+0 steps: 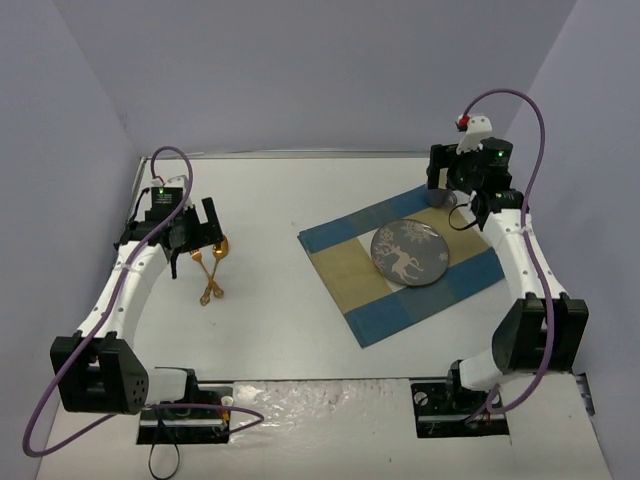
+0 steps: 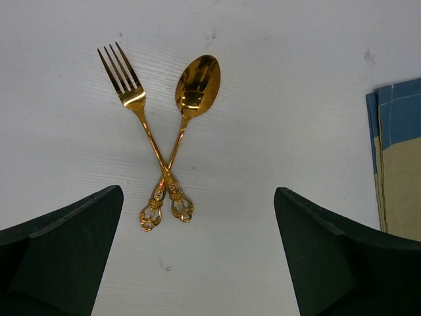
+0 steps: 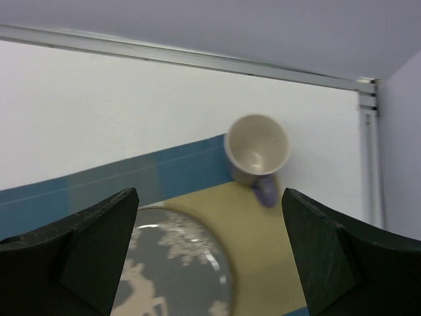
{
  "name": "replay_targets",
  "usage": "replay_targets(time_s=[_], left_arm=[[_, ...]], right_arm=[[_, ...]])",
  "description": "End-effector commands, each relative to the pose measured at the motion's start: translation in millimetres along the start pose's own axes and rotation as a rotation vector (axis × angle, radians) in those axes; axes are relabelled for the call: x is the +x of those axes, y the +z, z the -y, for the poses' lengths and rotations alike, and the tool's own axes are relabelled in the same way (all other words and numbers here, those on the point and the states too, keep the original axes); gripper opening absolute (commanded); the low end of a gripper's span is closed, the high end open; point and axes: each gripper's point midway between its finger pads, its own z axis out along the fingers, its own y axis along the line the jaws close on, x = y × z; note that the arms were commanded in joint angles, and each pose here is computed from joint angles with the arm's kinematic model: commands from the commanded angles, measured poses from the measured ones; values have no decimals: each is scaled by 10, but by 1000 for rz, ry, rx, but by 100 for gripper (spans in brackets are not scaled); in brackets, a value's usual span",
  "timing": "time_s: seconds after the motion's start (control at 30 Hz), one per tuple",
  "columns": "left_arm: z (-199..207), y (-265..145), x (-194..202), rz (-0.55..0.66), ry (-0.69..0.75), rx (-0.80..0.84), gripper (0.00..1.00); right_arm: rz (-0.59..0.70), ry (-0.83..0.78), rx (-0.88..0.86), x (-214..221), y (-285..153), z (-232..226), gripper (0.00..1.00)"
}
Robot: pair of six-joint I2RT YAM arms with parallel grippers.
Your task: Set the dinner table for one person
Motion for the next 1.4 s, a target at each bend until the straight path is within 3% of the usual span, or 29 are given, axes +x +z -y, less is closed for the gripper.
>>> replay_targets(time_s=[0.0,0.1,0.27,0.67,1.37], left_arm=[[-71,74,52,-13,-44,-49,97],[-130,166,128,-43,-50,-82,97],[-221,316,183,-81,-74,-136,96],[-391,694,301,-182,-129,-234,85],[-621,1062,426,-189,-264,-275,47]], right_arm=[[140,181,-18,-274,-414,-463,89],[213,275,-145,-331,-632,-806,93],[232,352,-274,-116,-1022,-1161,96],[263,366,-371,246,-1580,-1342,97],[279,330,-422,295,-1868,-1439,100]])
